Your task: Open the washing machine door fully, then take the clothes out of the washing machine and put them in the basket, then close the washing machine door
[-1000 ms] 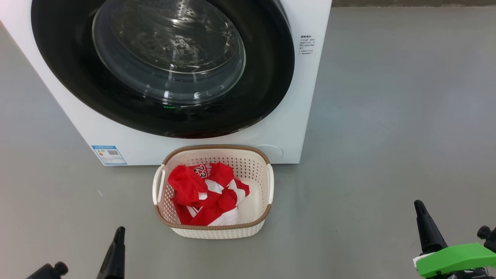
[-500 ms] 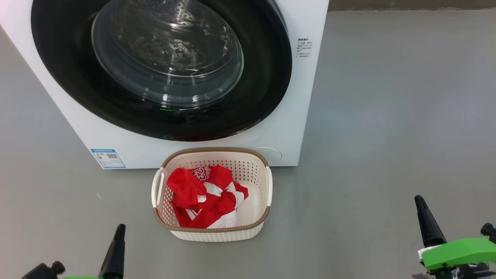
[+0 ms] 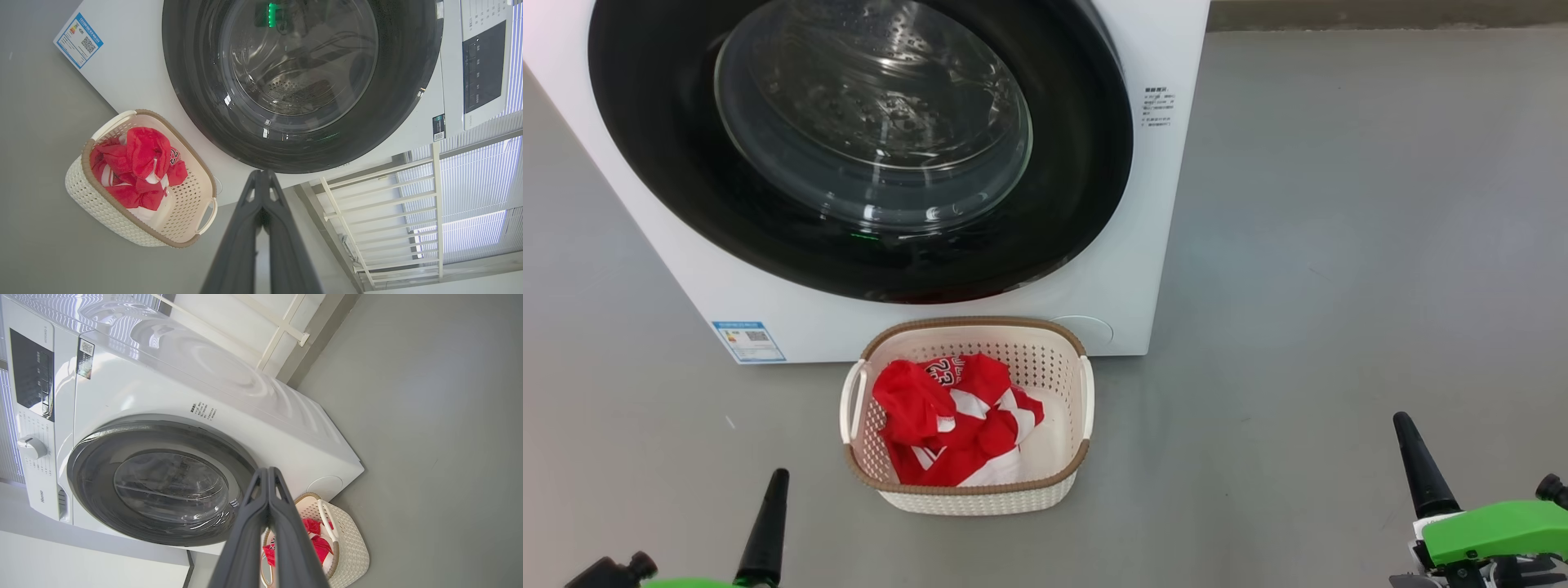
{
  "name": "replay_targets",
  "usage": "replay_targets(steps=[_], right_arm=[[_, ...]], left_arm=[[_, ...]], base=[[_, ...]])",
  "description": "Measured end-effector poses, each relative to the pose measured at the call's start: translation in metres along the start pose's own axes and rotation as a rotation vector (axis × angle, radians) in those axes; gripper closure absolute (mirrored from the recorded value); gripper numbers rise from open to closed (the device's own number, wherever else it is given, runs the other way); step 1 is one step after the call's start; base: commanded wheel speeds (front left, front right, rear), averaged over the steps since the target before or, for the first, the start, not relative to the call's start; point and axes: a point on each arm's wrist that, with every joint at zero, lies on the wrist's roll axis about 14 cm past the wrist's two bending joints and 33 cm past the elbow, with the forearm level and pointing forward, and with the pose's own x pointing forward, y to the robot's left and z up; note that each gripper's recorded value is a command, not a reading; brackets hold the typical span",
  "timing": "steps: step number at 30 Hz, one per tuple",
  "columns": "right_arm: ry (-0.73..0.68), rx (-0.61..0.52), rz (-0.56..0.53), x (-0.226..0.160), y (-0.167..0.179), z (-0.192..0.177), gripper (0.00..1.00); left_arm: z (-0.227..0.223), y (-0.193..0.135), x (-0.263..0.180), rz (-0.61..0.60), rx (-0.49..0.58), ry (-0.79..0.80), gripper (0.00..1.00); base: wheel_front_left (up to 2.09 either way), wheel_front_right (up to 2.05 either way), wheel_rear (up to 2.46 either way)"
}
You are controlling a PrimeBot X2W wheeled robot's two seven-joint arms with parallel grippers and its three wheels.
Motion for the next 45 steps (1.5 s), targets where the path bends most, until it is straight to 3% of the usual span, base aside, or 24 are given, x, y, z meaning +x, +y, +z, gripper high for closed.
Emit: replay_targets(steps=[38,45], right_arm=[[0.027,0.370,0.092,0.004,0.028,0.005,1.00],[0.025,0.386,0.105,0.005,0.032,0.007,1.00]], left_arm=[[0.000,-0.025,0.007,-0.080,-0.397,0.040,1.00],[-0.001,-0.026,0.007,-0.082,-0.410,0.043,1.00]], base=[[0.00,0.00,0.00],[0.00,0.00,0.00]])
